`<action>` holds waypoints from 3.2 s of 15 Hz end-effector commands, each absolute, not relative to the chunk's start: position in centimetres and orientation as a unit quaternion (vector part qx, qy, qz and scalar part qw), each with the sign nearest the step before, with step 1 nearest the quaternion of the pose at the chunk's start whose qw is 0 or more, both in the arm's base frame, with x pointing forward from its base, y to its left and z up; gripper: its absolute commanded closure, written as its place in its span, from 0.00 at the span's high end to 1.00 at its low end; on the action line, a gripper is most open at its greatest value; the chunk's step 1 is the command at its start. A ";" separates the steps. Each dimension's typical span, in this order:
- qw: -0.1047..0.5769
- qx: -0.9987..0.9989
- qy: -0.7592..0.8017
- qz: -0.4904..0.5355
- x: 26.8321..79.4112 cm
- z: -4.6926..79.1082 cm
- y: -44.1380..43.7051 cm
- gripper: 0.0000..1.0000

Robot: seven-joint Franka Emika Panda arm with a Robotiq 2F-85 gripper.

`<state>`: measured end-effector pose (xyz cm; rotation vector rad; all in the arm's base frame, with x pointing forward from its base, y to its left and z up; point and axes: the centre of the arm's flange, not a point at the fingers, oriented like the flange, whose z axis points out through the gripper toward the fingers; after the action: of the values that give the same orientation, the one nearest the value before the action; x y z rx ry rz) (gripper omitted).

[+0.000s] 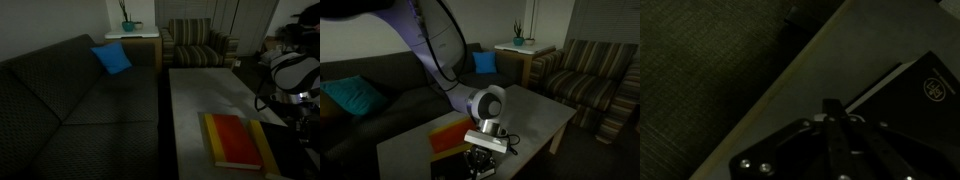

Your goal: Move the black book closer to the red book

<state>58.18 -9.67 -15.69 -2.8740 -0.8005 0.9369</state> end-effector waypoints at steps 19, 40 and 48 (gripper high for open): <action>-0.050 -0.924 -0.312 0.216 62.6 -19.1 -7.6 0.00; -0.324 -0.932 -0.138 0.084 62.9 -7.0 -8.1 0.00; -0.322 -0.934 -0.133 0.082 62.9 -6.4 -11.0 0.69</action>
<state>63.97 -10.01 -7.58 -3.7584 -0.5169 0.3476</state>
